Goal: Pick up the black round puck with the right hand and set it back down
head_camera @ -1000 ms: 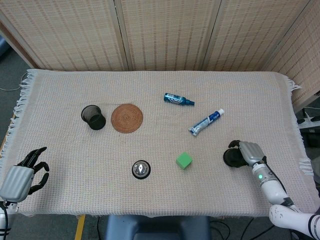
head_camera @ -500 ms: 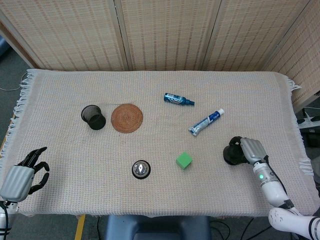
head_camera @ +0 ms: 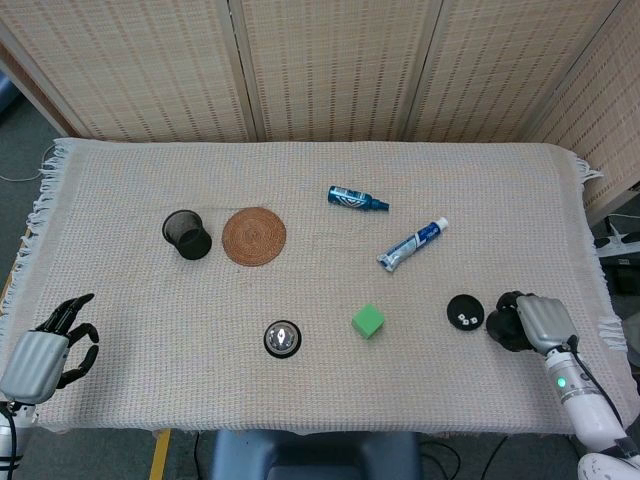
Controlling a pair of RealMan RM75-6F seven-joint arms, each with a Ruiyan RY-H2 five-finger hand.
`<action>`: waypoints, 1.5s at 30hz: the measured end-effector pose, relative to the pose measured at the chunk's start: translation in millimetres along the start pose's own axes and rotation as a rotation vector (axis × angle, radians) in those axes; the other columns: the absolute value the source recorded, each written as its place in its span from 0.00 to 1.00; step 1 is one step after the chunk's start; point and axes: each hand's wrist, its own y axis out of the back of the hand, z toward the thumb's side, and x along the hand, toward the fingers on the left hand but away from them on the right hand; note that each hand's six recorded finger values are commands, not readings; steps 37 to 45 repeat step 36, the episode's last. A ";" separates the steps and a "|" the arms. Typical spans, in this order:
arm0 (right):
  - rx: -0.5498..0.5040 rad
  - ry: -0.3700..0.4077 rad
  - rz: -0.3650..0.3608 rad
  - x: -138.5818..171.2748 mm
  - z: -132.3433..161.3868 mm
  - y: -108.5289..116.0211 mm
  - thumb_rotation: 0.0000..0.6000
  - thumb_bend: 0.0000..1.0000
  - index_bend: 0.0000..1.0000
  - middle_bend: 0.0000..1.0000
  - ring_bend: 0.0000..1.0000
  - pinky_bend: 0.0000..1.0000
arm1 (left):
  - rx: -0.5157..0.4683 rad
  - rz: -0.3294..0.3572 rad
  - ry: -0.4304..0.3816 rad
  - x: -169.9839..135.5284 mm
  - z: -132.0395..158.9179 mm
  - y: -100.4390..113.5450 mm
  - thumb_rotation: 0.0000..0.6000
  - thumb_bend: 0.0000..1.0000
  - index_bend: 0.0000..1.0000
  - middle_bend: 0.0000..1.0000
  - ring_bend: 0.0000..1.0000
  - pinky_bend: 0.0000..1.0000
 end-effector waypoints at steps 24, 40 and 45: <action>0.029 0.032 0.178 22.6 -7.2 -12.6 1.00 0.13 0.00 0.00 0.00 0.13 | -0.002 -0.007 0.000 0.6 -0.7 -1.6 1.00 0.42 0.55 0.11 0.14 0.52; -0.020 0.097 -0.285 67.0 -12.5 33.3 1.00 0.13 0.03 0.00 0.00 0.13 | 0.001 -0.005 0.001 -0.3 -0.1 -1.2 1.00 0.42 0.55 0.11 0.14 0.52; -0.020 0.097 -0.285 67.0 -12.5 33.3 1.00 0.13 0.03 0.00 0.00 0.13 | 0.001 -0.005 0.001 -0.3 -0.1 -1.2 1.00 0.42 0.55 0.11 0.14 0.52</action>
